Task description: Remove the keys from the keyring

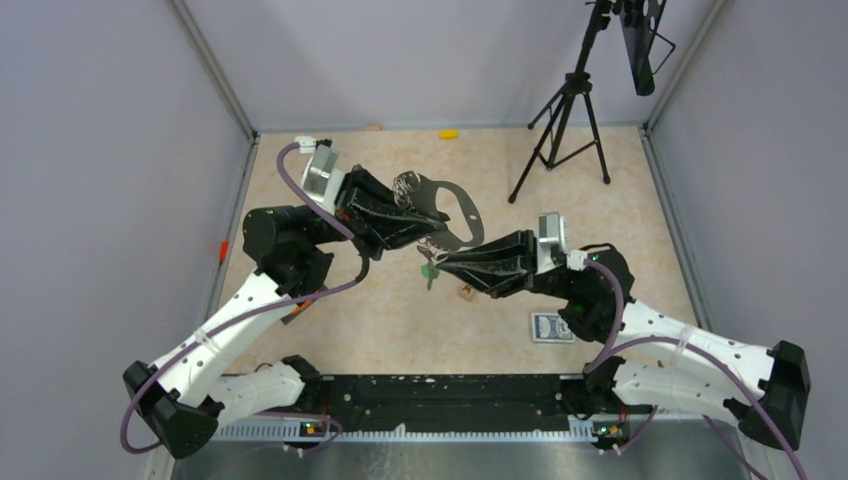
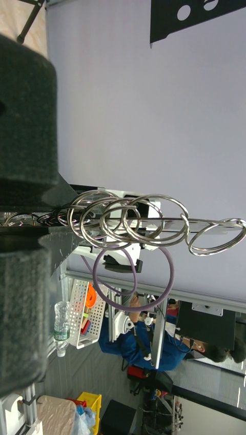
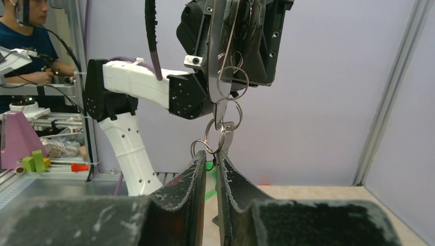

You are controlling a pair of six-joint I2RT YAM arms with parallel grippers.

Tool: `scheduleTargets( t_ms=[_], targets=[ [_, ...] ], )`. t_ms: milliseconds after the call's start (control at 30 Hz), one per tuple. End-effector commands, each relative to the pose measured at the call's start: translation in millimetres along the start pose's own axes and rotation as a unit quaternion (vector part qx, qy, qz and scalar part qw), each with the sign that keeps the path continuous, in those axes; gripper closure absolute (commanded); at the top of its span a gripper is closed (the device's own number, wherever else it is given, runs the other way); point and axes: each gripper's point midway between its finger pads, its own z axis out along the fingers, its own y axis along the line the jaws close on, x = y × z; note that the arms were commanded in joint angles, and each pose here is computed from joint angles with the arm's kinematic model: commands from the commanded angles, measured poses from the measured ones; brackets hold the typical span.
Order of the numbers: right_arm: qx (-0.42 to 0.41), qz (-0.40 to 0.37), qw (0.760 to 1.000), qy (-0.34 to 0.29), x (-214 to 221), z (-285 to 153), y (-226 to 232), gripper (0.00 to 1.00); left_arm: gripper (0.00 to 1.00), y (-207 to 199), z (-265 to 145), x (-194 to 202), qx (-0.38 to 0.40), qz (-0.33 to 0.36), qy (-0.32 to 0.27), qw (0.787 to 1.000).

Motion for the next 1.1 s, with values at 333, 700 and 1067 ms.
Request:
scheduleTargets(
  t_ms=[333,700,1067],
  targets=[
    [-0.017,0.017,0.999,-0.034,-10,3,6,0.96,1.00,-9,1,-17,0.007,0.026,-0.030,0.999],
    [-0.013,0.018,0.999,-0.024,-2,-2,6,1.00,1.00,-13,-1,-23,0.003,0.038,-0.043,0.998],
    [0.011,0.003,1.000,-0.017,-1,-11,1,1.00,1.00,-19,-4,-25,0.008,0.046,-0.044,0.998]
  ],
)
